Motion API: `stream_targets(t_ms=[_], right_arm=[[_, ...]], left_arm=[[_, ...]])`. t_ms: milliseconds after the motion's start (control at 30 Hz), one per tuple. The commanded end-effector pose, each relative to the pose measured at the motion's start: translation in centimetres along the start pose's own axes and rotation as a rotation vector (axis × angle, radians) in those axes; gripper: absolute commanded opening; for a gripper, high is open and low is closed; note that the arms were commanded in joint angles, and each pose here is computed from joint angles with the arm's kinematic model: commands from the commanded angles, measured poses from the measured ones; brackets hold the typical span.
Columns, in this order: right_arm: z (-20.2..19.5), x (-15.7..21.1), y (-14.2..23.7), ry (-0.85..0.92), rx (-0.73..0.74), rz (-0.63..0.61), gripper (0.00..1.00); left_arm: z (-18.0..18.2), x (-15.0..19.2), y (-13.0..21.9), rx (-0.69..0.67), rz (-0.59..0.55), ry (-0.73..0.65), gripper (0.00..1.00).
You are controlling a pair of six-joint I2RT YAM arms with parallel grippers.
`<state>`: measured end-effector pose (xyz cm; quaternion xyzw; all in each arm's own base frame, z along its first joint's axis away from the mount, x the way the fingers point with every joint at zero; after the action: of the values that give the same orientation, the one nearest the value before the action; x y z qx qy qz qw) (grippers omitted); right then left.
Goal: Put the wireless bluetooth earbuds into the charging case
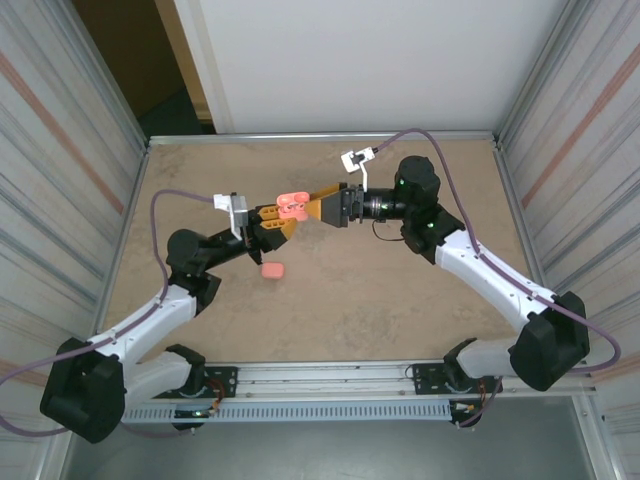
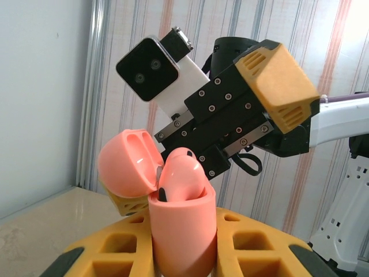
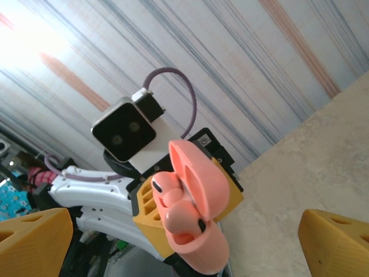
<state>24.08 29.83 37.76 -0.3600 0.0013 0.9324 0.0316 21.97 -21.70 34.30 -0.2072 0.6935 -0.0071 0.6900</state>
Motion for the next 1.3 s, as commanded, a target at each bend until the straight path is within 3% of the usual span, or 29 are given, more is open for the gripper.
stream_targets(t_ms=[0, 1267], right_arm=[[1.8, -0.6, -0.2, 0.077, -0.045, 0.009, 0.99], [4.0, -0.1, -0.5, 0.182, -0.081, 0.047, 0.99]], left_arm=[[-0.6, -2.1, -0.3, 0.042, -0.047, -0.048, 0.00], [0.5, 0.8, -0.6, 0.012, 0.035, 0.015, 0.00]])
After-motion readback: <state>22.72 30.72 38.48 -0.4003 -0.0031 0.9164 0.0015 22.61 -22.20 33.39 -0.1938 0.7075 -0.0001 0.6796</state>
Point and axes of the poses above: each hand's point on the last joint's axis, 136 mm out from that joint toward the fingers, its own y axis back along the fingers, its own z axis along the line the jaws close on, x = y × z, the point moved 3 cm from there along y, back along the fingers, and after that the axes turned 5 degrees about -y, right-handed, at the moved point
